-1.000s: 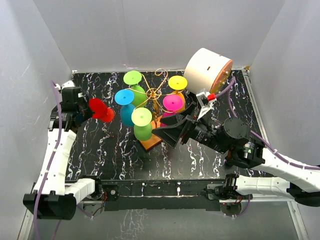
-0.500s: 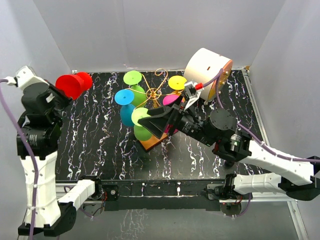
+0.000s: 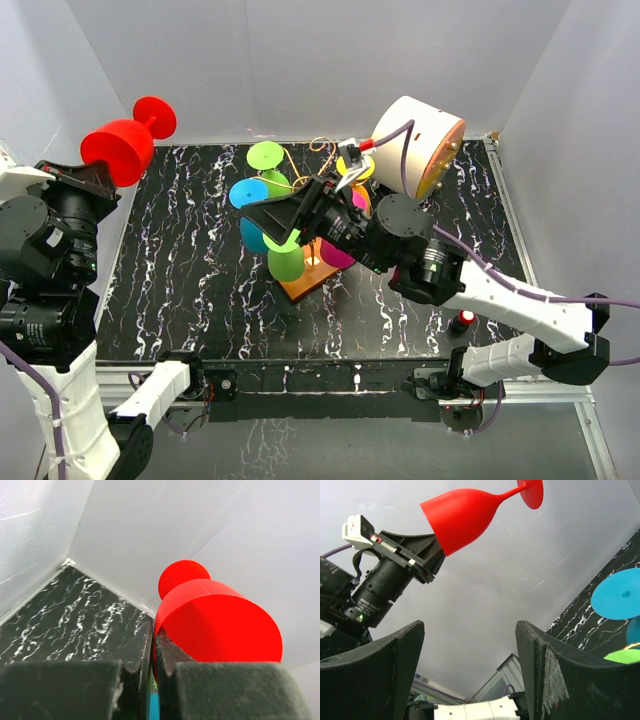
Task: Place the wine glass upside down on the wine glass rack
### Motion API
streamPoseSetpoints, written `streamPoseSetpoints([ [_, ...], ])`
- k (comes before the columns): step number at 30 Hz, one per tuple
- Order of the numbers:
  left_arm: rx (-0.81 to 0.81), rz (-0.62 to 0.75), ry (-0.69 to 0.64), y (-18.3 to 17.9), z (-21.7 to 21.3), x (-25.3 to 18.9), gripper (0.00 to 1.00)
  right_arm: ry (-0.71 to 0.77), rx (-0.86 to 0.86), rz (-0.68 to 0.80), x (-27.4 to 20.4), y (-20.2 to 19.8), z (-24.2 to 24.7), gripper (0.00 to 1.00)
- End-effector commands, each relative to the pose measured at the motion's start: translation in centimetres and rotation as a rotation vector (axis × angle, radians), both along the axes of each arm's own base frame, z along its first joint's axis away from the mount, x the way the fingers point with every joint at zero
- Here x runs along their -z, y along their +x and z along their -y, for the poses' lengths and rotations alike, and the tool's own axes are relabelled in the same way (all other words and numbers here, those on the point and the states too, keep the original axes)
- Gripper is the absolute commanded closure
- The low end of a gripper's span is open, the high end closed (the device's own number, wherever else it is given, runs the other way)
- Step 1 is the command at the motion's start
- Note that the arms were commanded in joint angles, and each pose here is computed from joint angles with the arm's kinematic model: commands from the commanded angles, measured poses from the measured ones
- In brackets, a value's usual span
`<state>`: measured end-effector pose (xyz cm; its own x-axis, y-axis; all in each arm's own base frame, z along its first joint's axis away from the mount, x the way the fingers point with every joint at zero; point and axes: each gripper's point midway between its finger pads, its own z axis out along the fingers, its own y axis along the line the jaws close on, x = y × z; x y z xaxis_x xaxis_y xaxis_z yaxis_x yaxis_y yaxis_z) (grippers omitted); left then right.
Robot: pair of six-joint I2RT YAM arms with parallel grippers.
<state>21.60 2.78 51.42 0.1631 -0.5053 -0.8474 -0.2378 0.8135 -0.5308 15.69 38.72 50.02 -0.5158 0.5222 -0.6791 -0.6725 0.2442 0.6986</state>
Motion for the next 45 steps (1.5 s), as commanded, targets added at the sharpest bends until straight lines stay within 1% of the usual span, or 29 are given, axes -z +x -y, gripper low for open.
streamPoseSetpoints([
  [1,0.124,0.147,-0.015,-0.9,2.2,-4.2,1.0,0.177,-0.012,0.006,-5.6,-0.2,0.1,0.28],
  [8,0.294,0.245,-0.024,-2.2,5.2,-6.9,1.0,0.299,-0.102,0.048,-8.9,-1.2,-1.5,0.26],
  [15,0.364,0.323,-0.044,-2.8,6.4,-8.5,1.0,0.429,-0.105,0.033,-11.0,-1.1,-0.9,0.26],
  [23,0.455,0.39,-0.032,-3.0,8.0,-10.1,1.0,0.517,-0.091,-0.022,-11.7,-0.4,-0.5,0.23],
  [28,0.538,0.396,-0.021,-3.5,9.5,-9.9,1.0,0.567,-0.133,-0.044,-11.4,-0.9,-0.5,0.23],
  [31,0.559,0.391,-0.019,-3.4,9.8,-9.5,1.0,0.618,-0.14,-0.058,-11.5,-0.9,0.2,0.22],
  [34,0.556,0.386,-0.023,-3.4,9.8,-9.3,1.0,0.658,-0.122,-0.127,-11.1,-0.2,0.5,0.25],
  [38,0.593,0.402,-0.02,-3.8,10.4,-9.4,1.0,0.651,-0.07,-0.201,-10.8,1.2,-0.1,0.29],
  [45,0.67,0.417,-0.019,-4.4,11.6,-9.2,1.0,0.754,0.036,-0.286,-11.9,3.7,0.6,0.3],
])
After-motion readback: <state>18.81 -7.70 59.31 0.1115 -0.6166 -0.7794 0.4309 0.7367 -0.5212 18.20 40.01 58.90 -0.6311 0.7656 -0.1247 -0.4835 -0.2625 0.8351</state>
